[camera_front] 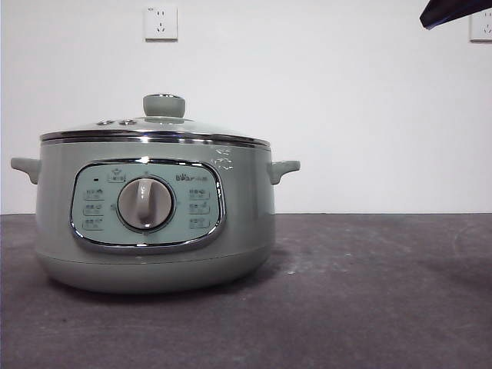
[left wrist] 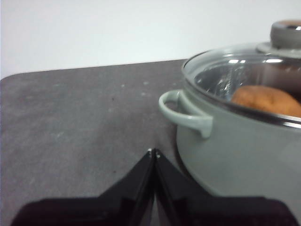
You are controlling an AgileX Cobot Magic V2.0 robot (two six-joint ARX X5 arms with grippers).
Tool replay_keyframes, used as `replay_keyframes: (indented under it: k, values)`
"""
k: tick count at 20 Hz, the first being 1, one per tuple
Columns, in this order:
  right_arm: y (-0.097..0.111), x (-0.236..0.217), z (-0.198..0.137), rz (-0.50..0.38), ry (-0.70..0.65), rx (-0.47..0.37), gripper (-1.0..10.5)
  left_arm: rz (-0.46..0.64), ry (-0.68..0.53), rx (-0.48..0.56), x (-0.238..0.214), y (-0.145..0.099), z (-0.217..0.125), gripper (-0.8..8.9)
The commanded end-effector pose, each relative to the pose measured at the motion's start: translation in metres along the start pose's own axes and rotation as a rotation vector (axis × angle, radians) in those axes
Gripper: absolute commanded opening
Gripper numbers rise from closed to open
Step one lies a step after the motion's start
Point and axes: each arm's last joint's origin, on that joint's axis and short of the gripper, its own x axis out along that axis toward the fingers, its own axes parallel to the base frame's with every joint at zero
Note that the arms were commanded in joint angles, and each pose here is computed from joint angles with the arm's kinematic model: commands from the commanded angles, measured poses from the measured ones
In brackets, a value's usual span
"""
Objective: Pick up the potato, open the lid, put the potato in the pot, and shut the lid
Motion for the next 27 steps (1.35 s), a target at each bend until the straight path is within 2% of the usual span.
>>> replay_keyframes:
  k: [1,11,25,27]
  values:
    - [0.0000,0.0006,-0.0010,0.001,-0.004,0.011,-0.2,0.001,0.011,0.010,0.0022,0.0002,-0.0087,-0.03]
    - [0.0000,0.0006,-0.0010,0.001,-0.004,0.011,-0.2,0.061,0.051,0.009,0.0014,0.0055,-0.0177,-0.03]
    - [0.0000,0.0004,-0.0012,0.001,-0.004,0.011,-0.2,0.060,0.051,0.009,0.0014,0.0055,-0.0177,-0.03]
    - [-0.0039,-0.0083,-0.0034,-0.043,-0.008,-0.047,-0.2,0.060,0.051,0.009,0.0014,0.0055,-0.0177,-0.03]
